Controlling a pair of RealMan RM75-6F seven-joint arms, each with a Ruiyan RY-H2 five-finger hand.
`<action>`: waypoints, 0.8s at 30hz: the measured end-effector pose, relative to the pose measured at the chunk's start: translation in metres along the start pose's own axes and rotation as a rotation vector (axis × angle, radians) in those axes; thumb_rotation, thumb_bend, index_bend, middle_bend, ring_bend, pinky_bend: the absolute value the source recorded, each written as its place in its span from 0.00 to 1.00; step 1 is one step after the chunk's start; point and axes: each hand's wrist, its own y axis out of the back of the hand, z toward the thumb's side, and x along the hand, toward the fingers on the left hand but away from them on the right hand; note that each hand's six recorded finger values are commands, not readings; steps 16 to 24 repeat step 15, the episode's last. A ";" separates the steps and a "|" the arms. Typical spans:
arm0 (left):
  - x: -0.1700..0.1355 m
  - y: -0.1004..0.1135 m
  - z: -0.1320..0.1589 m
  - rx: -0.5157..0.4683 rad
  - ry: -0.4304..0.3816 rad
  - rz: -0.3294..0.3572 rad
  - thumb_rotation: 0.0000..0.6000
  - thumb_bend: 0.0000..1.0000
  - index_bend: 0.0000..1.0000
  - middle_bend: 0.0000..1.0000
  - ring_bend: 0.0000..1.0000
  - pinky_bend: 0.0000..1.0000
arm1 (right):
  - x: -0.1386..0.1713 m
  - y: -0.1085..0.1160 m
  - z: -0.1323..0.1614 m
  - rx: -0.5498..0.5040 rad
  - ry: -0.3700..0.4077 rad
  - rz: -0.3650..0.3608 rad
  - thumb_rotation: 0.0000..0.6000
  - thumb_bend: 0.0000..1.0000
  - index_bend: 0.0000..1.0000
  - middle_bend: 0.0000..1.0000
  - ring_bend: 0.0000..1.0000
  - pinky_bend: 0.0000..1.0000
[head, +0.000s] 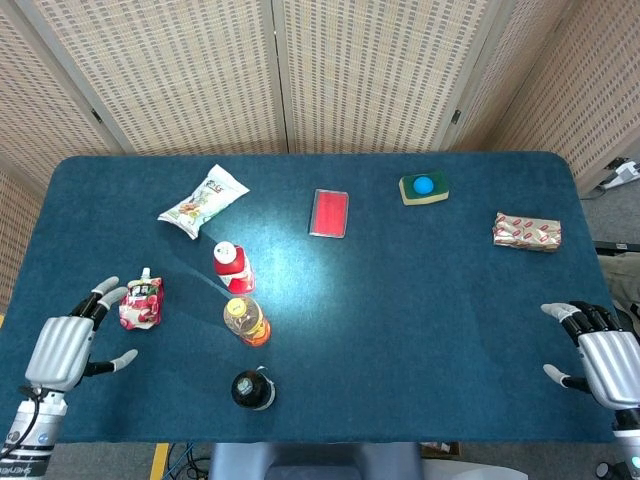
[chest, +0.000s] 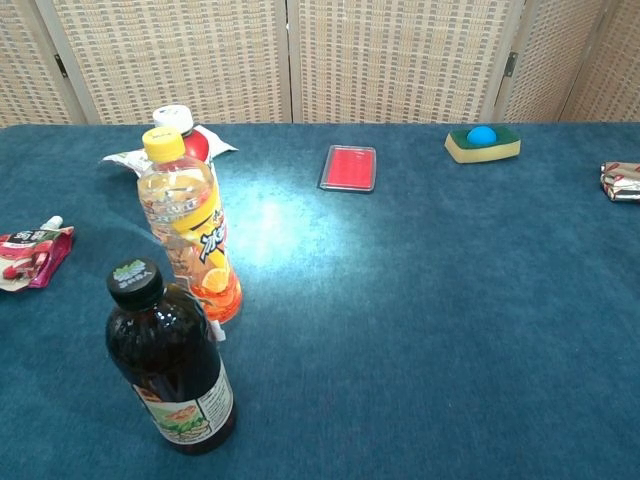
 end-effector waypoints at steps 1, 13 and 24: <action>-0.005 0.000 -0.001 0.004 -0.003 0.001 1.00 0.01 0.21 0.15 0.30 0.63 | 0.000 0.000 0.000 0.002 0.000 0.001 1.00 0.00 0.26 0.28 0.18 0.22; -0.038 -0.020 -0.015 0.058 -0.028 -0.048 1.00 0.01 0.23 0.16 0.30 0.63 | -0.003 -0.007 0.001 0.020 -0.007 0.024 1.00 0.00 0.26 0.28 0.18 0.22; -0.039 -0.021 -0.017 0.061 -0.025 -0.048 1.00 0.01 0.24 0.16 0.30 0.63 | -0.004 -0.007 0.001 0.018 -0.006 0.024 1.00 0.00 0.26 0.28 0.18 0.22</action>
